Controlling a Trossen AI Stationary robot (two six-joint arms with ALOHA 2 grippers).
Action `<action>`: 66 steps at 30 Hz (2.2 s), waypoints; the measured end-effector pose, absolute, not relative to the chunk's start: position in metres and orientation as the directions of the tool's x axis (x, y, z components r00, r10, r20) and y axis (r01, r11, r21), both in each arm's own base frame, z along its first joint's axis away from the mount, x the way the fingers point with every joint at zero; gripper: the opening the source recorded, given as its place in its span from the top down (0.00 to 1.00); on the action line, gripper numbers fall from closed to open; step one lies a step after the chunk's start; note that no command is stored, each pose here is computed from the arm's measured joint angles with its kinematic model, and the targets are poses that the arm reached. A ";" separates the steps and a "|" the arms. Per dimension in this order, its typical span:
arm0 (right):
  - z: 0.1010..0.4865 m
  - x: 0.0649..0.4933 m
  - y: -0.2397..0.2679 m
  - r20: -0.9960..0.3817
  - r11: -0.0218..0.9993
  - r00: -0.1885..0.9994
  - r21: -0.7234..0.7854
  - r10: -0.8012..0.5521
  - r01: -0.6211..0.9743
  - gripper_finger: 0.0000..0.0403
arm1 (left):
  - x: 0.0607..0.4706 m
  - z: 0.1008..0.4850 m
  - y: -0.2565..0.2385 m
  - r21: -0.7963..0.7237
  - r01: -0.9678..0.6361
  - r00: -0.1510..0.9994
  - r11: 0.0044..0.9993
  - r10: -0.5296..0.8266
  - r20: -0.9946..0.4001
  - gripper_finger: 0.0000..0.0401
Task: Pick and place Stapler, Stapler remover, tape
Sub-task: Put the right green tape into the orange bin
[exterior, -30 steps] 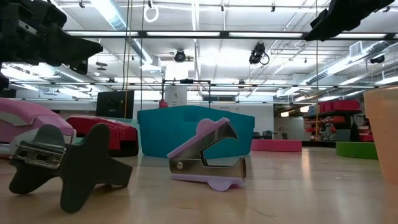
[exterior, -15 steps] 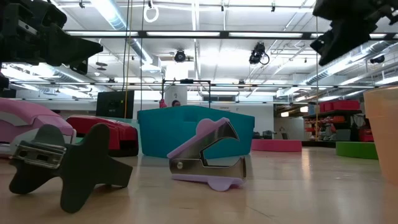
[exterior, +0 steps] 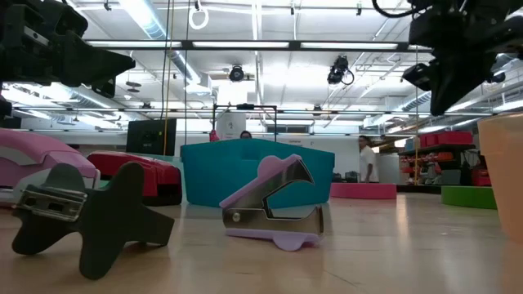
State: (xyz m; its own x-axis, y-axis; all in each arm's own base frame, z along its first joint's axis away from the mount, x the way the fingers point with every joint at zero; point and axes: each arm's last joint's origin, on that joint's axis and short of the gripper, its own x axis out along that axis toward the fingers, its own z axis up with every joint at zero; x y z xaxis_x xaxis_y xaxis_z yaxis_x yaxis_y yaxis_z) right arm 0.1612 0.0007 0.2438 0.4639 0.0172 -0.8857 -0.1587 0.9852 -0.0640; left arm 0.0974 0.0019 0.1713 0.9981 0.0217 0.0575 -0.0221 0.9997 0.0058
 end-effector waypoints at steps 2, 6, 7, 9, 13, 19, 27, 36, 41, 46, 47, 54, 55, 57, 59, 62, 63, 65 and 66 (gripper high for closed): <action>0.240 0.165 0.001 -0.897 0.985 0.442 -0.060 0.017 -0.160 0.97 | 0.097 0.171 0.002 0.006 -0.022 0.998 1.000 0.022 0.057 0.93; 0.233 0.171 0.001 -0.918 0.985 0.395 -0.052 0.017 -0.163 0.97 | 0.097 0.171 0.002 0.006 -0.022 0.998 1.000 0.022 0.057 0.93; 0.231 0.173 0.001 -0.923 0.985 0.385 -0.050 0.017 -0.163 0.97 | 0.097 0.171 0.002 0.006 -0.022 0.998 1.000 0.022 0.057 0.93; 0.228 0.175 0.001 -0.930 0.985 0.368 -0.047 0.017 -0.163 0.97 | 0.097 0.171 0.002 0.006 -0.022 0.998 1.000 0.021 0.057 0.93; 0.224 0.178 0.001 -0.938 0.986 0.346 -0.042 0.017 -0.162 0.97 | 0.097 0.171 0.002 0.006 -0.022 0.998 1.000 0.022 0.057 0.93; 0.224 0.180 0.001 -0.936 0.995 0.351 -0.018 0.017 -0.095 0.97 | 0.097 0.171 0.002 0.006 -0.021 0.998 1.000 0.021 0.057 0.93; 0.223 0.178 0.001 -0.944 0.965 0.328 0.102 0.017 0.243 0.97 | 0.097 0.171 0.002 0.006 -0.022 0.998 1.000 0.021 0.057 0.93; 0.221 0.173 0.002 -0.961 0.881 0.272 0.168 0.046 0.443 0.97 | 0.097 0.171 0.002 0.006 -0.022 0.998 1.000 0.021 0.057 0.93; 0.220 0.174 0.002 -0.962 0.882 0.266 0.181 0.066 0.436 0.97 | 0.097 0.171 0.002 0.006 -0.022 0.998 1.000 0.021 0.057 0.93; 0.216 0.177 0.002 -0.969 0.883 0.239 0.171 0.070 0.437 0.97 | 0.097 0.171 0.002 0.006 -0.022 0.998 1.000 0.021 0.057 0.93; 0.215 0.178 0.002 -0.970 0.885 0.233 0.168 0.070 0.433 0.97 | 0.097 0.171 0.002 0.006 -0.022 0.998 1.000 0.022 0.057 0.93; 0.205 0.186 0.002 -0.980 0.902 0.186 0.142 0.071 0.407 0.97 | 0.097 0.171 0.002 0.006 -0.022 0.998 1.000 0.021 0.057 0.93; 0.204 0.187 0.002 -0.980 0.905 0.188 0.142 0.070 0.401 0.97 | 0.097 0.171 0.002 0.006 -0.021 0.998 1.000 0.021 0.057 0.93; 0.203 0.189 0.002 -0.979 0.908 0.194 0.142 0.069 0.394 0.97 | 0.097 0.171 0.002 0.006 -0.022 0.998 1.000 0.021 0.057 0.93; 0.203 0.190 0.002 -0.977 0.908 0.201 0.145 0.069 0.394 0.97 | 0.097 0.171 0.002 0.006 -0.022 0.998 1.000 0.021 0.057 0.93; 0.204 0.190 0.002 -0.976 0.906 0.209 0.149 0.069 0.397 0.97 | 0.097 0.171 0.002 0.006 -0.022 0.998 1.000 0.021 0.057 0.93; 0.204 0.190 0.002 -0.975 0.906 0.210 0.149 0.069 0.396 0.97 | 0.097 0.171 0.002 0.006 -0.021 0.998 1.000 0.021 0.057 0.93; 0.204 0.191 0.002 -0.974 0.906 0.215 0.151 0.069 0.395 0.97 | 0.097 0.171 0.002 0.006 -0.022 0.998 1.000 0.021 0.057 0.93; 0.204 0.191 0.002 -0.974 0.906 0.215 0.151 0.069 0.394 0.97 | 0.097 0.171 0.002 0.006 -0.022 0.998 1.000 0.021 0.057 0.93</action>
